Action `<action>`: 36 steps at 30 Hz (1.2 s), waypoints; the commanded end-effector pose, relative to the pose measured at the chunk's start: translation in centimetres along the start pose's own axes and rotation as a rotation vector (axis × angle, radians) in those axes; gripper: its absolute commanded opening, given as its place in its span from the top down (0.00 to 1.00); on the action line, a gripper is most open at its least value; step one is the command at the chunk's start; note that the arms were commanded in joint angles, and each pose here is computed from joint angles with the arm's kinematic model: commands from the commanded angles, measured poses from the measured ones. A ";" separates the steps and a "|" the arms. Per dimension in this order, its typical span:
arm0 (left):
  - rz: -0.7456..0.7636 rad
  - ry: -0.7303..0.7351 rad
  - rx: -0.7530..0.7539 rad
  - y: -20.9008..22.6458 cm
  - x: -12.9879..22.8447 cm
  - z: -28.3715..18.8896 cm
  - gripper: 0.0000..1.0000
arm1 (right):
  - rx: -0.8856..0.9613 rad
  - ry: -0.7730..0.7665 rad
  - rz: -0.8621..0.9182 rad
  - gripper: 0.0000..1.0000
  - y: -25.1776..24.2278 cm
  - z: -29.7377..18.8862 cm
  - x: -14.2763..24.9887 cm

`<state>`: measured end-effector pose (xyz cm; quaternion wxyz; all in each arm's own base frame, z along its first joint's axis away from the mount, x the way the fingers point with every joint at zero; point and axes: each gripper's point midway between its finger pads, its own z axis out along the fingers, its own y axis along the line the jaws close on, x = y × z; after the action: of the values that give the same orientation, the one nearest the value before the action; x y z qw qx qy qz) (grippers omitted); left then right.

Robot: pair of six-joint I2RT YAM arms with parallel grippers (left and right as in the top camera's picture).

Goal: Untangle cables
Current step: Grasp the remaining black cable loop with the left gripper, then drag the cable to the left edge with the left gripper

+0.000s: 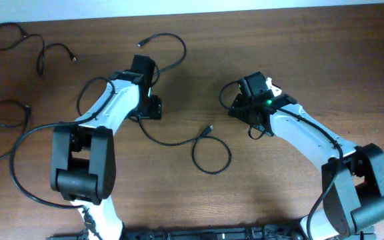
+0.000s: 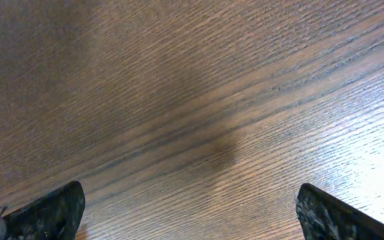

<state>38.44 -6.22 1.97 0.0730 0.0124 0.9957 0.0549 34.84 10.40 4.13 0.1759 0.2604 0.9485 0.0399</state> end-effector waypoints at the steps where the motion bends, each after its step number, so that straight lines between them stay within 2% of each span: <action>1: -0.094 0.042 0.053 1.2 1.3 1.6 0.25 | 0.015 -0.007 -0.003 0.01 -0.3 0.2 0.1; 2: -0.099 0.049 0.051 1.4 1.7 2.0 0.28 | 0.015 -0.007 -0.003 0.01 -0.3 0.2 0.1; 3: -0.097 0.053 0.051 1.4 2.2 2.7 0.43 | 0.015 -0.007 -0.003 0.01 -0.3 0.2 0.1; 6: -0.100 0.039 0.052 1.3 2.7 3.8 0.77 | 0.015 -0.007 -0.003 0.01 -0.3 0.2 0.1; 7: -0.101 0.024 0.047 1.4 2.6 4.0 1.00 | 0.015 -0.007 -0.003 0.01 -0.3 0.2 0.1; 9: -0.076 -0.069 -0.004 2.3 0.4 4.0 1.00 | 0.016 -0.006 -0.003 0.01 -0.3 0.2 0.1; 10: 0.008 -0.106 -0.014 2.4 -0.7 3.7 1.00 | 0.016 -0.006 -0.003 0.01 -0.3 0.2 0.1; 11: 0.045 -0.137 -0.094 3.7 -2.0 2.7 1.00 | 0.016 -0.006 -0.003 0.01 -0.3 0.2 0.1; 13: -0.005 -0.253 -0.361 8.5 -6.6 -3.6 1.00 | 0.016 -0.006 -0.003 0.01 -0.3 0.2 0.1; 14: -0.043 -0.338 -0.422 9.8 -9.0 -7.7 1.00 | 0.015 -0.007 -0.003 0.01 -0.3 0.2 0.1; 16: -0.116 -0.527 -0.405 10.5 -12.4 -16.2 1.00 | 0.016 -0.007 -0.003 0.01 -0.3 0.2 0.1; 18: -0.191 -0.668 -0.321 10.3 -12.6 -21.9 1.00 | 0.016 -0.007 -0.003 0.01 -0.3 0.2 0.1; 20: -0.330 -0.802 -0.231 11.7 -11.6 -27.3 1.00 | 0.016 -0.007 -0.003 0.01 -0.3 0.2 0.1; 23: -0.582 -0.967 -0.198 17.7 -8.3 -34.1 1.00 | 0.015 -0.007 -0.003 0.01 -0.3 0.2 0.1; 25: -0.674 -0.961 -0.220 20.4 -6.5 -34.5 1.00 | 0.015 -0.007 -0.003 0.01 -0.3 0.2 0.1; 26: -0.675 -0.899 -0.241 20.9 -5.6 -33.3 1.00 | 0.015 -0.007 -0.003 0.01 -0.3 0.2 0.1; 29: -0.806 -0.852 -0.217 21.7 -4.3 -32.0 1.00 | 0.016 -0.006 -0.003 0.01 -0.3 0.2 0.1; 31: -0.835 -0.770 -0.211 23.3 -3.2 -30.0 1.00 | 0.016 -0.006 -0.003 0.01 -0.3 0.2 0.1; 32: -0.845 -0.723 -0.202 23.7 -2.6 -29.0 1.00 | 0.016 -0.006 -0.003 0.01 -0.3 0.2 0.1; 34: -1.023 -0.606 -0.225 26.6 -0.2 -25.1 1.00 | 0.016 -0.006 -0.003 0.01 -0.3 0.2 0.1; 36: -1.119 -0.479 -0.201 28.4 1.5 -20.3 1.00 | 0.016 -0.006 -0.003 0.01 -0.3 0.2 0.1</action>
<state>35.07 18.22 29.41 0.3666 -0.4564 0.8016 0.1219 34.85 10.39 4.13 0.1761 0.2604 0.9485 0.0398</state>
